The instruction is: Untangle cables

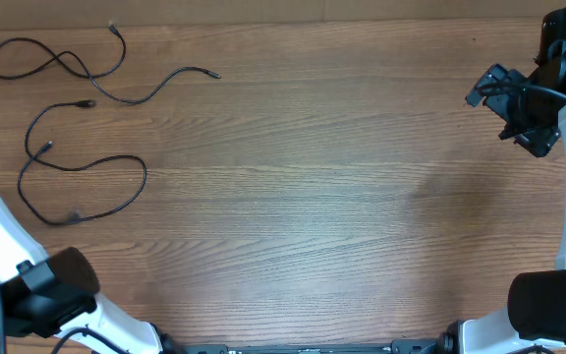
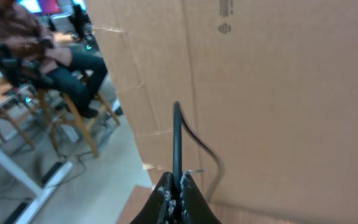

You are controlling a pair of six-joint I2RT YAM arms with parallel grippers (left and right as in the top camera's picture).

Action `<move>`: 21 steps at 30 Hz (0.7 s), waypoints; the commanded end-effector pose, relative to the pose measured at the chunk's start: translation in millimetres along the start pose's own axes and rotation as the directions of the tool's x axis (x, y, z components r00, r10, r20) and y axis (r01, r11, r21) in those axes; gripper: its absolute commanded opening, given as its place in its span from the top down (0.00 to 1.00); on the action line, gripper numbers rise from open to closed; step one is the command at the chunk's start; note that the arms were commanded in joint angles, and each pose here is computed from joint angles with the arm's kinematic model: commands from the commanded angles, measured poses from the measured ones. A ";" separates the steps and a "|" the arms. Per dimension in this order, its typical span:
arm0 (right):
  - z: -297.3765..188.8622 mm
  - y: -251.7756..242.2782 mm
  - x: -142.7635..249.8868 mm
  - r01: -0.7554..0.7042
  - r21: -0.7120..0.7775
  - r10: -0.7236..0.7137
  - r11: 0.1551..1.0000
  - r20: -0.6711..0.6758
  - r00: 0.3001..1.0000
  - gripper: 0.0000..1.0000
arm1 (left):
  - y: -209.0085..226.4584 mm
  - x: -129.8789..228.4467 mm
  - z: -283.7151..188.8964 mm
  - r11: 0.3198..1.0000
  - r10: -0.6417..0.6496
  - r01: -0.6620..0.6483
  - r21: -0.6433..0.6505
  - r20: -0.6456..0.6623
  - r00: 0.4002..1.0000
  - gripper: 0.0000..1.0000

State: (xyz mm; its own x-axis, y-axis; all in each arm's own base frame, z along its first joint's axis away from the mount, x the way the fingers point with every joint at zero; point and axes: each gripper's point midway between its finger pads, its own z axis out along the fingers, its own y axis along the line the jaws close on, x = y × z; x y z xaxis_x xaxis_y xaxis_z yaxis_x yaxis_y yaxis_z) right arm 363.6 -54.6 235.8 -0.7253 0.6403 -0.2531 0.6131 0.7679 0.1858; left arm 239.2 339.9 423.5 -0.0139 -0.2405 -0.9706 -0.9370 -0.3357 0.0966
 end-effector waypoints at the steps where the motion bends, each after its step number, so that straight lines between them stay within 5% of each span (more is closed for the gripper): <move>1: -0.1 -1.3 -1.5 0.003 0.006 -0.003 1.000 0.009 1.000 0.00 | 6.0 -6.2 25.9 0.981 0.172 -0.169 -0.095 0.018 0.985 0.96; 13: -0.1 -1.3 -1.5 0.003 0.006 -0.003 1.000 0.009 1.000 0.00 | 2.2 41.4 83.2 0.963 0.270 -0.261 0.068 -0.230 0.935 0.96; 18: -0.1 -1.3 -1.5 0.003 0.006 -0.003 1.000 0.009 1.000 0.00 | -25.0 95.3 70.2 0.877 0.460 -0.352 0.329 -0.356 0.814 0.96; 21: -0.1 -1.3 -1.5 0.003 0.006 -0.003 1.000 0.009 1.000 0.00 | -23.6 125.0 71.4 0.847 0.522 -0.401 0.350 -0.402 0.753 0.96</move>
State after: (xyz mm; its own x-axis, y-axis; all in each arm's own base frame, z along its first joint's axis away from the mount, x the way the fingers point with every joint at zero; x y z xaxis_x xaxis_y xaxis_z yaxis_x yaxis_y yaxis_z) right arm 363.7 -54.7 235.8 -0.7249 0.6405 -0.2535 0.6134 0.7676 0.1858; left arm 216.9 392.9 334.9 -0.2672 -0.6334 -0.7263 -0.9282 -0.0335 0.3706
